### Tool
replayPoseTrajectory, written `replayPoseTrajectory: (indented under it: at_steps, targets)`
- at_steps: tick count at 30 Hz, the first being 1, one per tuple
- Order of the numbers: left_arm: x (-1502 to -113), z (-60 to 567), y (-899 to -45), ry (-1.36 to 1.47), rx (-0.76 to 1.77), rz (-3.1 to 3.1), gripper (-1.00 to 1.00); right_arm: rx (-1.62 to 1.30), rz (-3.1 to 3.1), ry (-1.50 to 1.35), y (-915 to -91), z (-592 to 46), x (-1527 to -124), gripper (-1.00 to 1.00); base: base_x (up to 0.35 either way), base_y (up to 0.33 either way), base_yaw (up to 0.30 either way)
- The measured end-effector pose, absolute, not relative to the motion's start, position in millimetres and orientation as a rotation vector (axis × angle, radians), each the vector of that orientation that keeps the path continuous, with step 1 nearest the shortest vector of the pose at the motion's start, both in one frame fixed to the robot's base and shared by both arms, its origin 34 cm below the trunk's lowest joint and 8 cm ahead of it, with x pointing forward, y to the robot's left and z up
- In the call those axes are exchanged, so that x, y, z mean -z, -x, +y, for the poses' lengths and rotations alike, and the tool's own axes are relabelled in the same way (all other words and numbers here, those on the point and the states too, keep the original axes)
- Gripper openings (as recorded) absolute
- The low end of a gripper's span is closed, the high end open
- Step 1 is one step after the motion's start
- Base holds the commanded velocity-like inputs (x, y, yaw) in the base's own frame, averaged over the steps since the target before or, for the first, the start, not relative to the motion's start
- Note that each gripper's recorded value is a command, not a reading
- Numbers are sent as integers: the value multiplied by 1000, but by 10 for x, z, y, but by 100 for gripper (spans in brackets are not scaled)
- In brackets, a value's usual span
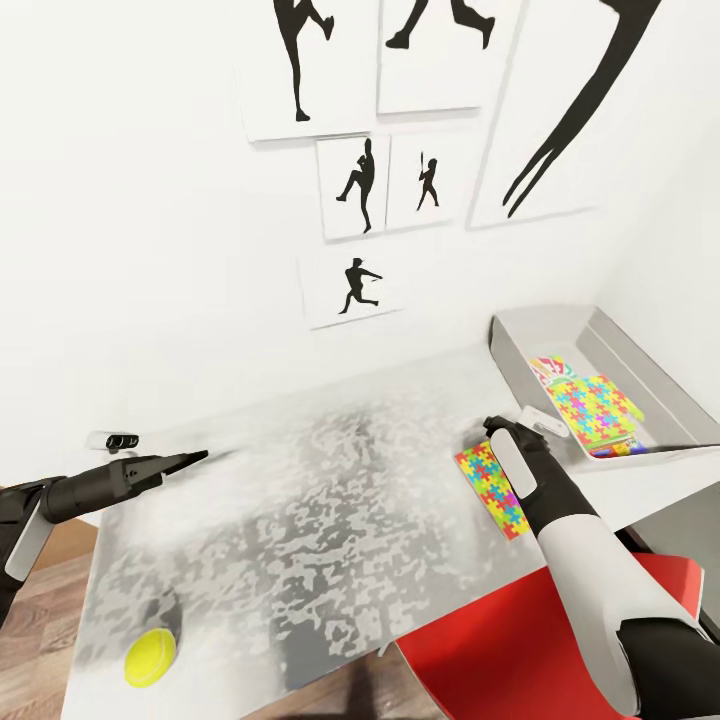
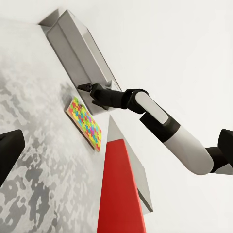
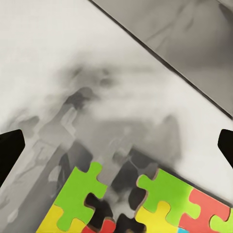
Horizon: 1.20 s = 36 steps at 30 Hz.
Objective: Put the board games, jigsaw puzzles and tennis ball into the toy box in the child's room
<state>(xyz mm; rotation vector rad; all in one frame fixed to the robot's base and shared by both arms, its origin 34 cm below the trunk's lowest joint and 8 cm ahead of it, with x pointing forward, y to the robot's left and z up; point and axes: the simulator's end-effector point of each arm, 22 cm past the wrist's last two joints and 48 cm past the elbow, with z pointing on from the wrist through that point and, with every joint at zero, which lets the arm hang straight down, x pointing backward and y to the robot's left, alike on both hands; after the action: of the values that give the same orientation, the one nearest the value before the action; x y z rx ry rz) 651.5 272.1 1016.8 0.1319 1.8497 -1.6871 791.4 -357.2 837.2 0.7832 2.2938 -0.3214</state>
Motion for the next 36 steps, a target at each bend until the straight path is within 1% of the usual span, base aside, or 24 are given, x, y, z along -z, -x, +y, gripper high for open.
replayPoseTrajectory:
  at_steps: [36]
  targets:
    - [-10100, 2722, -6516, -122, 1692, 1859, 100, 325, 2308, -782, -7893, -3557, -8283, 100, 0, 0, 0]
